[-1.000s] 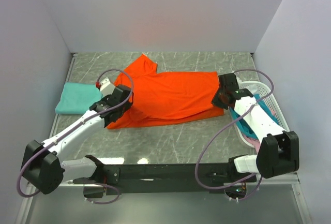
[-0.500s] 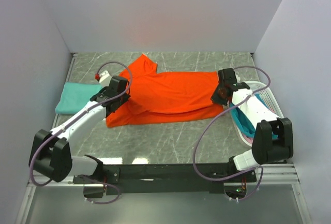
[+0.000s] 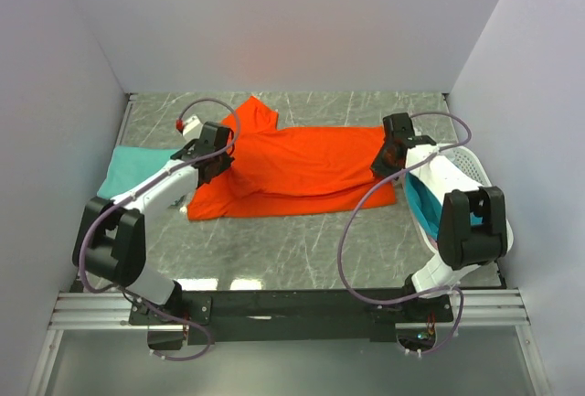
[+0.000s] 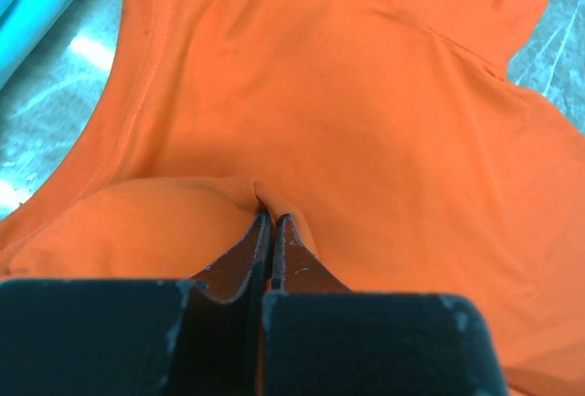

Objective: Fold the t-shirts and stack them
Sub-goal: Fold the tshirt

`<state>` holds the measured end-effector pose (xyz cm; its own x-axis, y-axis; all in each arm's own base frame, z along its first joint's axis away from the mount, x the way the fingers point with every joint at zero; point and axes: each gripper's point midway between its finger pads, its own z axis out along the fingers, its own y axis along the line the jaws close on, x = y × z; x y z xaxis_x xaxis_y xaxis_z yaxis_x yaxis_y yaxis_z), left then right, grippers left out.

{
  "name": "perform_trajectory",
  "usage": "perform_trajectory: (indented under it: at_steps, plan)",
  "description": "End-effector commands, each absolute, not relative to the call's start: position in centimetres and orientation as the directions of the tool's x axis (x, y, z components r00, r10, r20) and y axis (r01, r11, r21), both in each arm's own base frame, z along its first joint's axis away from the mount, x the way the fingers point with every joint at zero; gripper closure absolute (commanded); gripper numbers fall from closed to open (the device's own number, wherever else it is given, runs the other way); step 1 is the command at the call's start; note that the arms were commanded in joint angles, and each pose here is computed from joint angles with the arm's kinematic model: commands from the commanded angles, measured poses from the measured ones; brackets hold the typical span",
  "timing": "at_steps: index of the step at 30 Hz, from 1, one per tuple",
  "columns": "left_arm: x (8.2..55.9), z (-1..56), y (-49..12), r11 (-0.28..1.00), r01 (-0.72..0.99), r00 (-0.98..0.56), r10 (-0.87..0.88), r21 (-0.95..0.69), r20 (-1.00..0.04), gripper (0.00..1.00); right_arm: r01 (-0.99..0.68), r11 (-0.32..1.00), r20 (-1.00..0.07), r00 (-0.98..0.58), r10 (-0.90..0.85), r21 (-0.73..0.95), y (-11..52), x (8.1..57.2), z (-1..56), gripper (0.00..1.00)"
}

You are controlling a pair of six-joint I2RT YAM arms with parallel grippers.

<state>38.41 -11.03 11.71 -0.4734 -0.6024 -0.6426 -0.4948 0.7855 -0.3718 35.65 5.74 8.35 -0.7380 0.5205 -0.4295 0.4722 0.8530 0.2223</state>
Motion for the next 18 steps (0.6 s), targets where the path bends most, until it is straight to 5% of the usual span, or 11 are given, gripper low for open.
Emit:
perform_trajectory:
  at_steps: [1, 18]
  plan:
    - [40.5, 13.3, -11.3, 0.79, -0.464, -0.452, -0.6, -0.401, -0.66, 0.99, 0.469, 0.845, -0.462, -0.709, 0.533, 0.255, 5.6, 37.9, 9.5, 1.0]
    - [42.1, 11.2, -9.7, 0.765, -0.539, -0.441, -0.612, -0.352, -0.656, 0.99, 0.478, 0.845, -0.444, -0.721, 0.533, 0.239, 5.1, 39.7, 7.7, 0.95]
